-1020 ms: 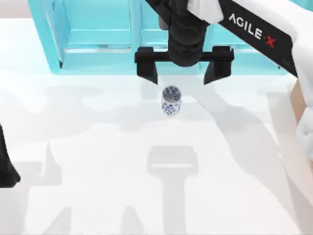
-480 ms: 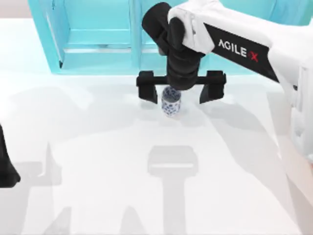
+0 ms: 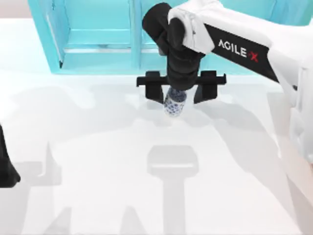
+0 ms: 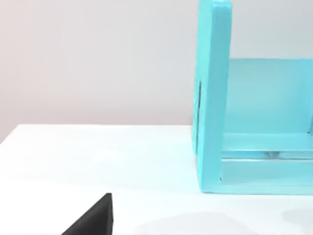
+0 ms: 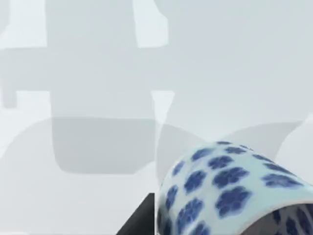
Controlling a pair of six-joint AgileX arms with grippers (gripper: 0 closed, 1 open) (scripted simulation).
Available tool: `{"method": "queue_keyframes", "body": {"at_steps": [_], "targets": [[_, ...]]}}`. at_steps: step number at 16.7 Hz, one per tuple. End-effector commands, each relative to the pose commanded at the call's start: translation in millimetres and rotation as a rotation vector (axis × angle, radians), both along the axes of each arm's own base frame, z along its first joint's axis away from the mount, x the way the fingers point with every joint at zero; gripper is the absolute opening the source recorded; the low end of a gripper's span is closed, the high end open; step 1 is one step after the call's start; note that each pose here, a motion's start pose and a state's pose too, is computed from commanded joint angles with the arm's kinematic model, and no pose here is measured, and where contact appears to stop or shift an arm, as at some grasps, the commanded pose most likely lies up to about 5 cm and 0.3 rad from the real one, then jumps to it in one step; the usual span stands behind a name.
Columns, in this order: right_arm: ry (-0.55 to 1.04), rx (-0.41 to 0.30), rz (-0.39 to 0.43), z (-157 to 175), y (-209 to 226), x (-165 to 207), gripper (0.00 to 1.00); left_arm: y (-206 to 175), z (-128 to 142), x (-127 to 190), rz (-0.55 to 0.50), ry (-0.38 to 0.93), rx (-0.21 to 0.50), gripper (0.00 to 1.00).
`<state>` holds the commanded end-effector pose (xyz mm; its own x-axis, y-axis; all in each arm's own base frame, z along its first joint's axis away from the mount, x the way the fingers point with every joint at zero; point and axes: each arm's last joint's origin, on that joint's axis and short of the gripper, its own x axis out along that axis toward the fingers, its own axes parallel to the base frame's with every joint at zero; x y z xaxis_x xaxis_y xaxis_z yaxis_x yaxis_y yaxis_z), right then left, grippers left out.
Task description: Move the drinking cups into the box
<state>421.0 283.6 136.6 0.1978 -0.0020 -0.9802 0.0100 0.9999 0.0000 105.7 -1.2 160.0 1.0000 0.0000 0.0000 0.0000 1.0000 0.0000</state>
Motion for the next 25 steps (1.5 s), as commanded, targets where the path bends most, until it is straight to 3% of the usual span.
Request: {"method": "queue_keyframes", "body": {"at_steps": [7,17,25], "targets": [[0.0,0.0,0.0,0.0,0.0,0.0,0.02,0.0,0.0,0.0,0.0,0.0,0.0,1.0],[-0.002,0.002,0.003,2.0,0.8,-0.9,0.0,0.0,0.0,0.0,0.0,0.0,0.0,1.0],[0.001,-0.007,0.011,76.5,-72.3,1.0,0.0,0.0,0.0,0.0,0.0,0.0,0.0,1.0]]}}
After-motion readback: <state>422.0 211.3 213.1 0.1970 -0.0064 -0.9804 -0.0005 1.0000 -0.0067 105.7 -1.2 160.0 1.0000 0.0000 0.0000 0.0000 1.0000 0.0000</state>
